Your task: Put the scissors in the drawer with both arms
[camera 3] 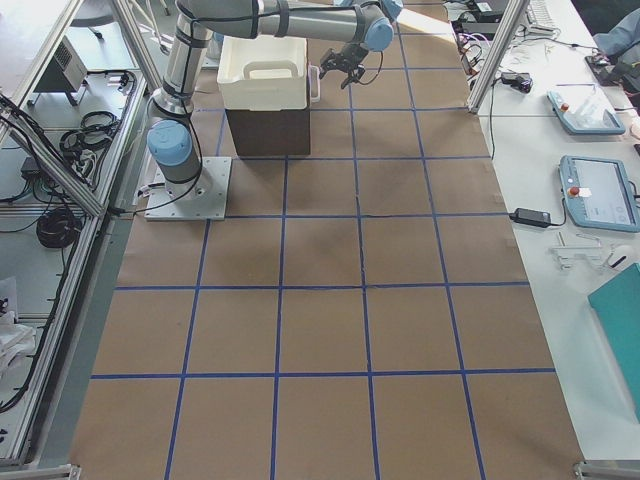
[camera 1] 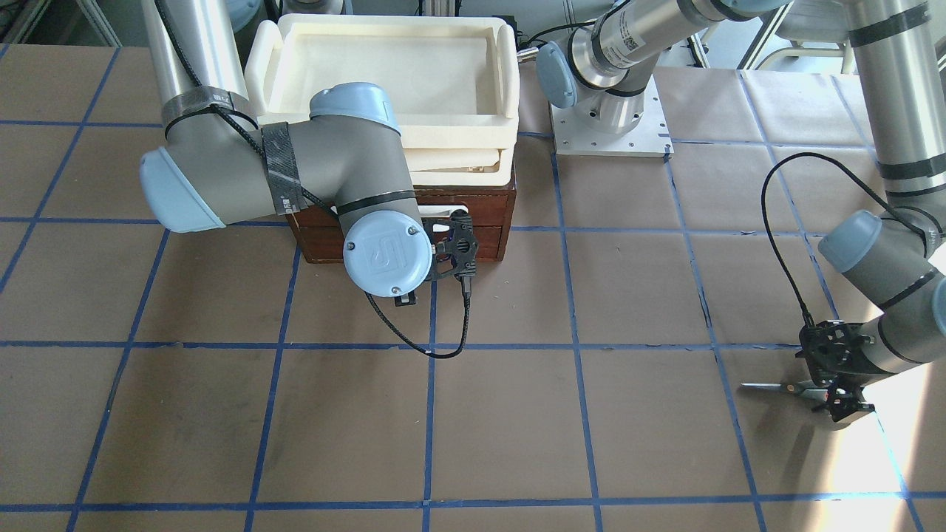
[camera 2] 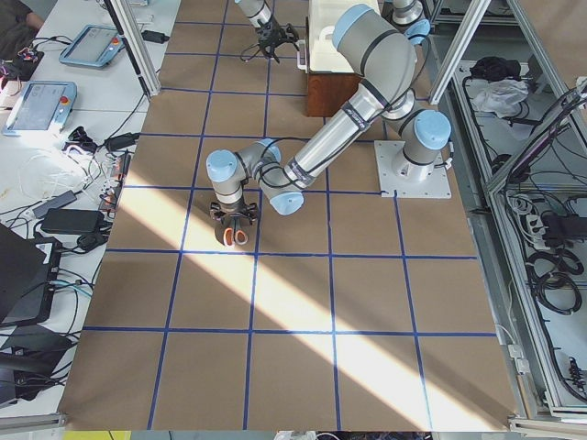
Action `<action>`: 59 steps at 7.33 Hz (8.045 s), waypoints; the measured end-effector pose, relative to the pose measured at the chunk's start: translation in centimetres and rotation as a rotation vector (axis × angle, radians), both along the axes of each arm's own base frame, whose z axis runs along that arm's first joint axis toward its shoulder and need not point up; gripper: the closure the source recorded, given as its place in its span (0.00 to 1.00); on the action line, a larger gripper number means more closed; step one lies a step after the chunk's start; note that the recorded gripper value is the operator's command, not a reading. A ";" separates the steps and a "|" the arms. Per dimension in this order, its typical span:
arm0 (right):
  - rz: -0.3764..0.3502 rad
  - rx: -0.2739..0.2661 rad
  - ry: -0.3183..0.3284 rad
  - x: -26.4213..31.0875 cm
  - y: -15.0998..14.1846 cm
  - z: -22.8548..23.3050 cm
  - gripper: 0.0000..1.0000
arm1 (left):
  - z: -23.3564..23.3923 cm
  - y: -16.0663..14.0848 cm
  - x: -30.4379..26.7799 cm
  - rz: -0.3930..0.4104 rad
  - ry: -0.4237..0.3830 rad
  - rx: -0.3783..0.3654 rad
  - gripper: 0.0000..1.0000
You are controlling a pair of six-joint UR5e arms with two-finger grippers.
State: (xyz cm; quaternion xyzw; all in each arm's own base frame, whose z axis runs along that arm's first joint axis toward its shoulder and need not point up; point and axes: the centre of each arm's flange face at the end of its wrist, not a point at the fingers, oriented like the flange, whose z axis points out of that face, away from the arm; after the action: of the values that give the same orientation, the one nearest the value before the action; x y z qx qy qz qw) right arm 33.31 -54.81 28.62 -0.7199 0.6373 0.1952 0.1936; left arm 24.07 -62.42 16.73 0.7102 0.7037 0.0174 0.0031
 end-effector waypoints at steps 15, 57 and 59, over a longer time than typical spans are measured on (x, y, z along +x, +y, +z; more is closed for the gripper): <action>0.013 -0.038 0.018 -0.2 -0.4 -0.7 0.61 | 8.0 -1.4 -5.9 -0.136 -0.049 -0.079 1.00; -1.601 -0.428 0.406 -14.9 7.1 23.9 0.00 | 16.8 15.0 -59.2 -0.107 0.107 0.035 0.73; -1.590 -0.434 0.404 -14.0 7.3 23.8 0.00 | 16.1 14.8 -59.3 -0.103 0.104 0.042 0.41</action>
State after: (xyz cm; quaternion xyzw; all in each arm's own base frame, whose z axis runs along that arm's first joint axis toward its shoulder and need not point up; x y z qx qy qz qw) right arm 19.28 -47.54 52.37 -0.0304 0.9994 -0.0005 0.0133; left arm -35.23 -47.60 32.85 0.7453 0.6651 -0.0052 -0.0475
